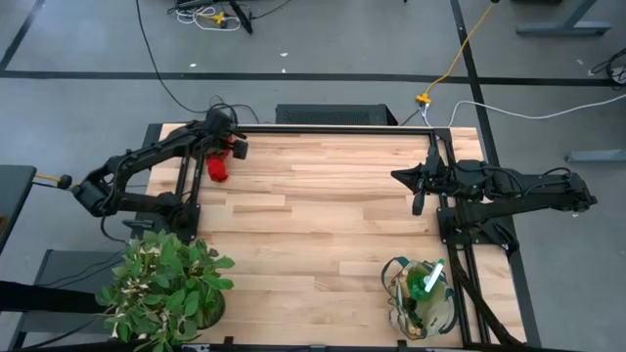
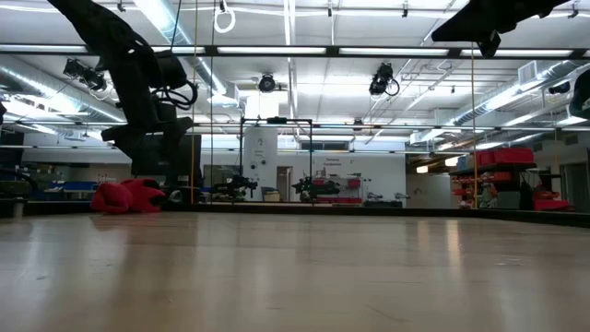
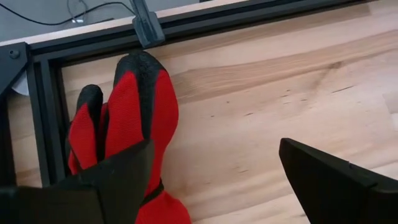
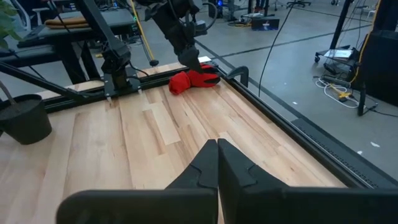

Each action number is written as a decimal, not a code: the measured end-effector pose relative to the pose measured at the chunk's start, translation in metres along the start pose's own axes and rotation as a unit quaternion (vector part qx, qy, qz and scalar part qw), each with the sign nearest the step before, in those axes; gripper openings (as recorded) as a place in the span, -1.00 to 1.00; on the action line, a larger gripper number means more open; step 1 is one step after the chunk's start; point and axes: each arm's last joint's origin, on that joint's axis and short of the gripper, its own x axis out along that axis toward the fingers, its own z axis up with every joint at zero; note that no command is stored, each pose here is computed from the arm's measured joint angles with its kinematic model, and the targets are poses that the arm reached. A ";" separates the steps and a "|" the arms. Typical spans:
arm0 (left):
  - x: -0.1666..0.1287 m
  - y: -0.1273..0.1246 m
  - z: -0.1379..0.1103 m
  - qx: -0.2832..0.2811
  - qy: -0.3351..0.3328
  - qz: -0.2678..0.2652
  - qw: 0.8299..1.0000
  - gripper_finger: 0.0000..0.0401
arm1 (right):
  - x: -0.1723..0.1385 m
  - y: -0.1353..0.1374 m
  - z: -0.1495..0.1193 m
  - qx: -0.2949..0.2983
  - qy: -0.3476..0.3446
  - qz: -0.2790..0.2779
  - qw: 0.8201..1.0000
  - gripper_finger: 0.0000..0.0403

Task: Pick & Place Garden tools in Gardening bag
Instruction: Put the red gloves into the white gardening bag

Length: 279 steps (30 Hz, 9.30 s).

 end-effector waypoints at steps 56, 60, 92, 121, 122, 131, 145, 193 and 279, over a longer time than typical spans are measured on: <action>-0.031 0.008 0.027 0.038 0.031 0.052 0.997 0.93 | 0.000 0.000 0.000 -0.001 0.000 -0.002 1.000 -1.00; -0.021 0.008 0.024 0.025 0.062 0.075 0.995 0.93 | 0.000 0.000 0.000 -0.001 0.000 -0.002 1.000 -1.00; 0.055 0.002 0.022 0.003 0.099 0.202 0.974 0.93 | 0.000 0.000 -0.001 -0.002 0.004 -0.003 1.000 -1.00; 0.061 0.000 0.019 -0.022 0.121 0.178 0.976 0.88 | 0.000 -0.001 -0.004 -0.008 0.018 -0.005 1.000 -1.00; 0.061 0.000 0.019 -0.022 0.121 0.178 0.976 0.86 | 0.000 -0.001 -0.004 -0.008 0.018 -0.005 1.000 -1.00; 0.061 0.000 0.019 -0.022 0.122 0.178 0.976 0.60 | 0.000 -0.001 -0.004 -0.008 0.018 -0.005 1.000 -1.00; 0.060 0.001 0.018 -0.019 0.128 0.181 0.975 0.10 | 0.000 -0.001 -0.004 -0.013 0.017 -0.005 1.000 -1.00; 0.060 -0.002 0.015 -0.029 0.158 0.131 0.978 -0.86 | 0.000 -0.001 -0.003 -0.013 0.017 -0.005 1.000 -0.99; -0.136 -0.149 0.037 0.115 -0.313 -0.420 0.844 -0.92 | -0.001 0.002 0.014 0.001 -0.070 0.008 0.998 -0.80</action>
